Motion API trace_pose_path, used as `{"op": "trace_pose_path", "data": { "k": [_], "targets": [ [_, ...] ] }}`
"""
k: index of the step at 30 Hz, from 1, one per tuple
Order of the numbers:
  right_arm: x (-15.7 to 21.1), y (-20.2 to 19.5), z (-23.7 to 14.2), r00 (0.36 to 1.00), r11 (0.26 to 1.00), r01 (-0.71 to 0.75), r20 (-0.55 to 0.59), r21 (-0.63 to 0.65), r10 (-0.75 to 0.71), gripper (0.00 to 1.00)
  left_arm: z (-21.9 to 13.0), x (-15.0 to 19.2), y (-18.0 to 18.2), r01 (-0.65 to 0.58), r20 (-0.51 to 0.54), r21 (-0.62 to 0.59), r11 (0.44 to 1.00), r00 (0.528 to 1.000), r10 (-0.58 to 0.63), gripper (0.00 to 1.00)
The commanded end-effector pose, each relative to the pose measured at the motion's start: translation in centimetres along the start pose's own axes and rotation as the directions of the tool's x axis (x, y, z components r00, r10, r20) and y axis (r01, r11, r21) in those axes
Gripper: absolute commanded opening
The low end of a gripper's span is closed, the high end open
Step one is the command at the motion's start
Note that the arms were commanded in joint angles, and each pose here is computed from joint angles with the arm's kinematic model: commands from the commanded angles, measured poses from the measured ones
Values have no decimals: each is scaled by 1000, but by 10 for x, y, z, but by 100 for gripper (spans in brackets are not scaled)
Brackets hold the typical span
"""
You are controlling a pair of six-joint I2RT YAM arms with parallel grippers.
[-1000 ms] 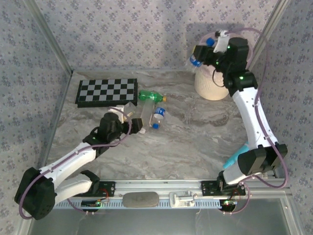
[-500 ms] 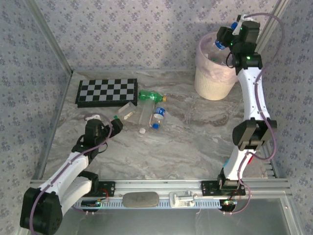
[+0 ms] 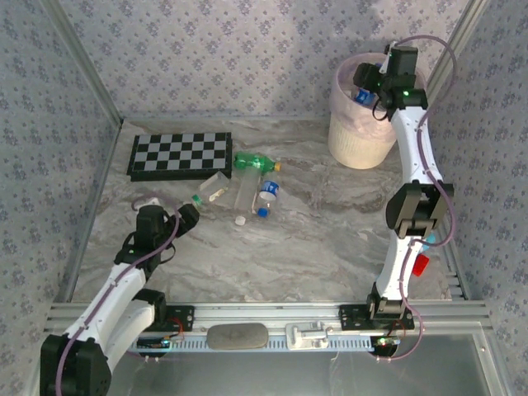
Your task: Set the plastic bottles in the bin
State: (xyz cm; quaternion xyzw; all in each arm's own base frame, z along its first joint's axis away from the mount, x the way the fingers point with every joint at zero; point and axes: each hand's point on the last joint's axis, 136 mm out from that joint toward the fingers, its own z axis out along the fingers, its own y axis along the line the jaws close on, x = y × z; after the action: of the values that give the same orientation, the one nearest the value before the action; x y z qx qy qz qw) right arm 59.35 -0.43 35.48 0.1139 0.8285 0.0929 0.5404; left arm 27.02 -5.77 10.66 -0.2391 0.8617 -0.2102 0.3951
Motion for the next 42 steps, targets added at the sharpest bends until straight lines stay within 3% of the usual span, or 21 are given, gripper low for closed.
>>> {"op": "trace_pose_path", "data": {
  "k": [1, 11, 20, 25, 31, 42],
  "targets": [
    [-27, 7, -18, 998, 1000, 8, 56, -13, -7, 100, -5, -11, -13, -2, 7, 31, 1000, 1000, 1, 100],
    [-67, 29, -83, 987, 999, 13, 160, -48, -5, 100, -2, -29, -30, -127, 4, 39, 991, 992, 127, 100],
    [-23, 78, -131, 991, 975, 3, 131, -221, 26, 100, 29, -56, -63, -294, -61, 55, 954, 953, 297, 100],
    [27, 105, -159, 994, 951, 25, 110, -307, 9, 100, 56, -58, -66, -310, -120, 42, 950, 942, 313, 100],
    [116, 139, -173, 1000, 905, -10, -29, -426, -3, 100, 75, -56, -67, -301, -151, 41, 953, 941, 304, 100],
    [260, 141, -182, 965, 926, -103, -261, -362, 6, 100, 96, -35, -68, -286, -225, 104, 953, 926, 302, 100]
  ]
}}
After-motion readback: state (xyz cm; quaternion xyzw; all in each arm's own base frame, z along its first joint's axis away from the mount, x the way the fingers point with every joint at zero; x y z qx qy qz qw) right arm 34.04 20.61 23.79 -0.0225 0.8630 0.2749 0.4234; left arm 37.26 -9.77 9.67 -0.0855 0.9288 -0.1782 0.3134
